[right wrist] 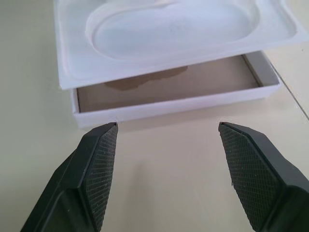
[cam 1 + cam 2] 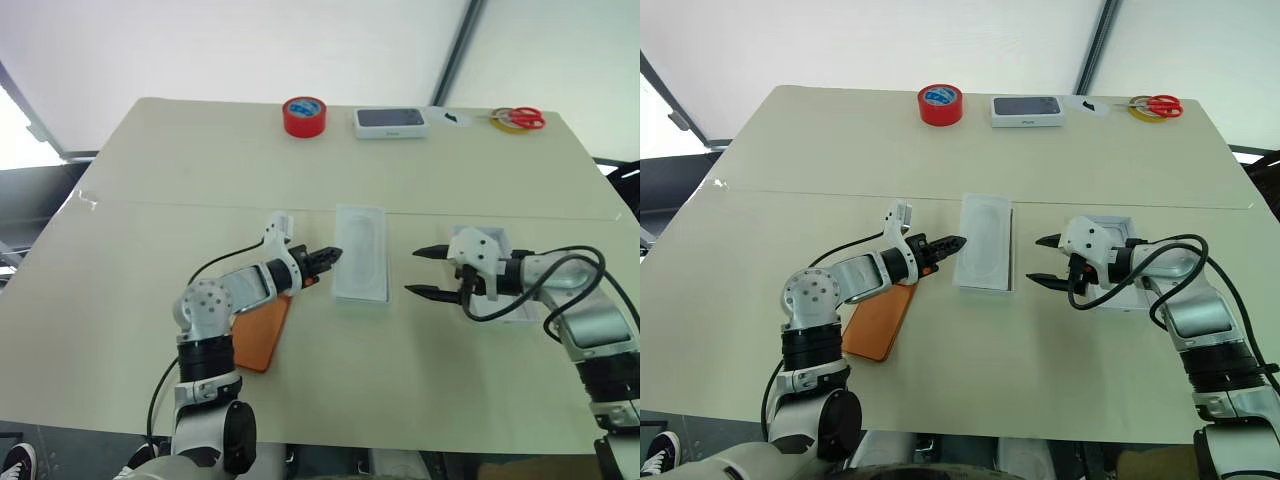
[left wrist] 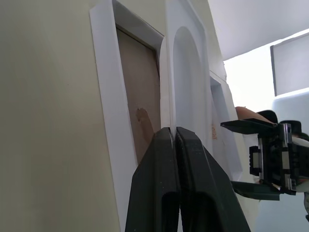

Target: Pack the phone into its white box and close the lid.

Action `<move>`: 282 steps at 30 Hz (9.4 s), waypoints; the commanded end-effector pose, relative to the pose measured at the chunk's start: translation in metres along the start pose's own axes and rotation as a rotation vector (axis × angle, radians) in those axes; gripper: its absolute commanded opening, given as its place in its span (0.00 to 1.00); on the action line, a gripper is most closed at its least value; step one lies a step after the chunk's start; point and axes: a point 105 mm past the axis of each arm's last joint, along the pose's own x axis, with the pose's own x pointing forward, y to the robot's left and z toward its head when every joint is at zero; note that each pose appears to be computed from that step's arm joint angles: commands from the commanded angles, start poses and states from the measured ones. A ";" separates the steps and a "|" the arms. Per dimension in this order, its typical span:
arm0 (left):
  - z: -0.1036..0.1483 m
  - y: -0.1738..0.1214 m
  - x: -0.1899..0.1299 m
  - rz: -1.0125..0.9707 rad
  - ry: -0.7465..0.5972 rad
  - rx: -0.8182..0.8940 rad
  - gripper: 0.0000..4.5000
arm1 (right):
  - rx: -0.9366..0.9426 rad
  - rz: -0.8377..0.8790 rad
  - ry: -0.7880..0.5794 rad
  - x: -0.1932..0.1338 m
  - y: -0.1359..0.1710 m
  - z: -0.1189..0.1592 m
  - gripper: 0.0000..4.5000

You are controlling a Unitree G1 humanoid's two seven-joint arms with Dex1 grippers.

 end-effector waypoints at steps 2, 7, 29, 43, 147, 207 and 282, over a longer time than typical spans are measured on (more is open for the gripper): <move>0.007 -0.008 0.007 -0.012 -0.012 0.056 0.00 | -0.052 -0.035 -0.037 -0.003 -0.006 0.014 0.77; 0.007 -0.012 0.010 -0.032 0.005 0.054 0.45 | -0.056 -0.040 -0.048 -0.003 -0.007 0.018 0.78; 0.061 0.000 -0.097 0.047 -0.248 0.817 0.54 | -0.200 -0.064 -0.105 0.074 -0.005 0.042 0.01; 0.028 0.034 -0.184 0.067 -0.118 0.478 0.54 | -0.321 0.018 -0.074 0.086 -0.001 0.056 0.01; 0.001 0.058 -0.146 -0.102 0.005 -0.141 0.02 | -0.067 0.328 -0.206 0.140 0.092 0.104 0.00; 0.037 -0.004 -0.067 -0.332 -0.086 -0.137 0.00 | -0.069 0.280 -0.106 0.062 0.077 0.059 0.79; -0.021 0.018 0.006 -0.044 0.288 0.748 0.00 | -0.254 -0.011 0.073 0.044 -0.011 0.007 0.01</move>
